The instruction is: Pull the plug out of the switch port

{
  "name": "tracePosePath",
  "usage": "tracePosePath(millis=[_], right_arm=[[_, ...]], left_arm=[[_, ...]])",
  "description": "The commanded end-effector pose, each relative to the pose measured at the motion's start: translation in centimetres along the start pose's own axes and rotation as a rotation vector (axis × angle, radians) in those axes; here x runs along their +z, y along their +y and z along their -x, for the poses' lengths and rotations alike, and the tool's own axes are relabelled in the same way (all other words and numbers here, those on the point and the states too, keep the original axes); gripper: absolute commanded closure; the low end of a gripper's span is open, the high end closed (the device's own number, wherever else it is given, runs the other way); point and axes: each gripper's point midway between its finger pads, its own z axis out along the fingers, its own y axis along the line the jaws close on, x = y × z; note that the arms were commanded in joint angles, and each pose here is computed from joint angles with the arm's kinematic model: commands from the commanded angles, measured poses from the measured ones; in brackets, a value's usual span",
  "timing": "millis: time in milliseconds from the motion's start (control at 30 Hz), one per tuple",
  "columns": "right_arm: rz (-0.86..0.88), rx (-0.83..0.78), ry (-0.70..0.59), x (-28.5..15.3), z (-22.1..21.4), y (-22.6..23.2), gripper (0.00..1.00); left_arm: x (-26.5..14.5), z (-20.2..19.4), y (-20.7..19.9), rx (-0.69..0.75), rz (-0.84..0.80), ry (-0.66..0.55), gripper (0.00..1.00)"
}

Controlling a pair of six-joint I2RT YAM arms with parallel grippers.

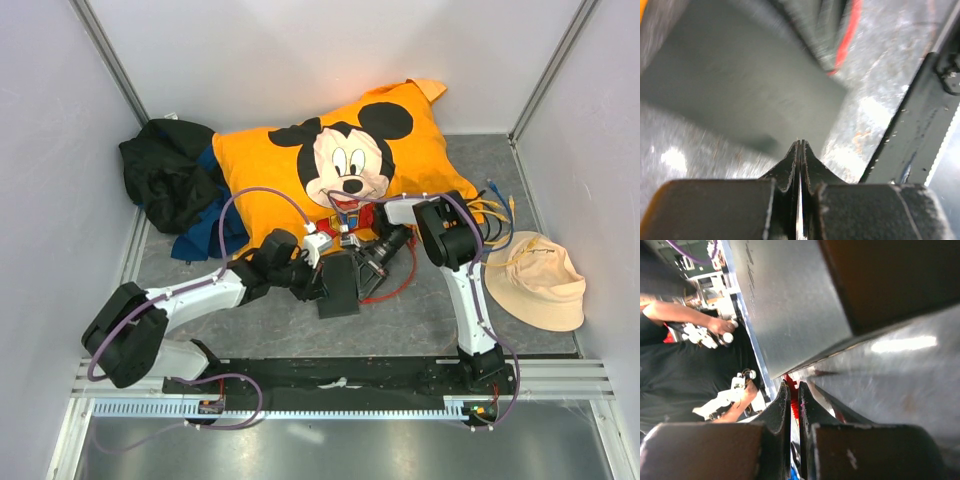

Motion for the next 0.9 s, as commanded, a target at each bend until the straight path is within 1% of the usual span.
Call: tracePosePath(millis=[0,100,200,233,300,367,467,533,567,667,700,733,800,867], right_arm=[[-0.059,-0.114,-0.028,1.1,3.3,-3.1,1.00],[-0.036,-0.127,-0.040,1.6,4.5,-2.0,1.00],[-0.041,-0.141,-0.015,2.4,4.4,-1.6,0.99],[-0.048,-0.152,-0.003,2.6,4.3,-1.6,0.99],[-0.051,-0.153,0.007,2.8,3.9,-1.7,0.99],[-0.069,-0.150,0.023,2.8,3.4,-2.1,1.00],[-0.083,-0.147,0.042,2.8,2.8,-2.8,1.00],[-0.084,-0.134,0.050,2.7,2.6,-3.3,1.00],[-0.095,-0.157,0.055,2.5,2.8,-3.6,1.00],[-0.147,-0.175,0.092,2.1,2.7,-4.7,1.00],[-0.162,-0.182,0.101,1.9,2.7,-5.0,0.99],[-0.164,-0.189,0.101,1.8,2.8,-4.9,0.99],[-0.155,-0.188,0.099,1.9,2.9,-5.0,1.00],[-0.134,-0.169,0.101,2.1,2.9,-4.8,0.99]], left_arm=[[0.2,0.4,-2.7,0.156,-0.100,0.017,0.96],[0.8,-1.8,-1.8,0.104,-0.065,0.063,0.98],[1.2,-4.4,0.5,0.010,0.048,0.109,0.98],[1.2,-4.7,1.6,-0.017,0.110,0.107,0.98],[1.2,-5.3,2.8,-0.079,0.167,0.111,0.98],[1.3,-6.0,4.1,-0.126,0.207,0.133,0.98],[1.9,-6.4,4.6,-0.139,0.214,0.159,0.98],[2.1,-6.3,4.7,-0.135,0.213,0.163,0.98],[2.1,-6.0,4.7,-0.125,0.213,0.158,0.98],[1.5,-4.1,2.2,-0.057,0.101,0.113,0.98],[1.1,-2.7,0.7,-0.027,0.041,0.078,0.98],[0.7,-1.8,0.1,0.008,0.025,0.054,0.98],[0.3,0.0,0.0,0.027,0.045,0.007,0.98],[0.4,0.6,0.4,0.028,0.069,-0.003,0.98]])
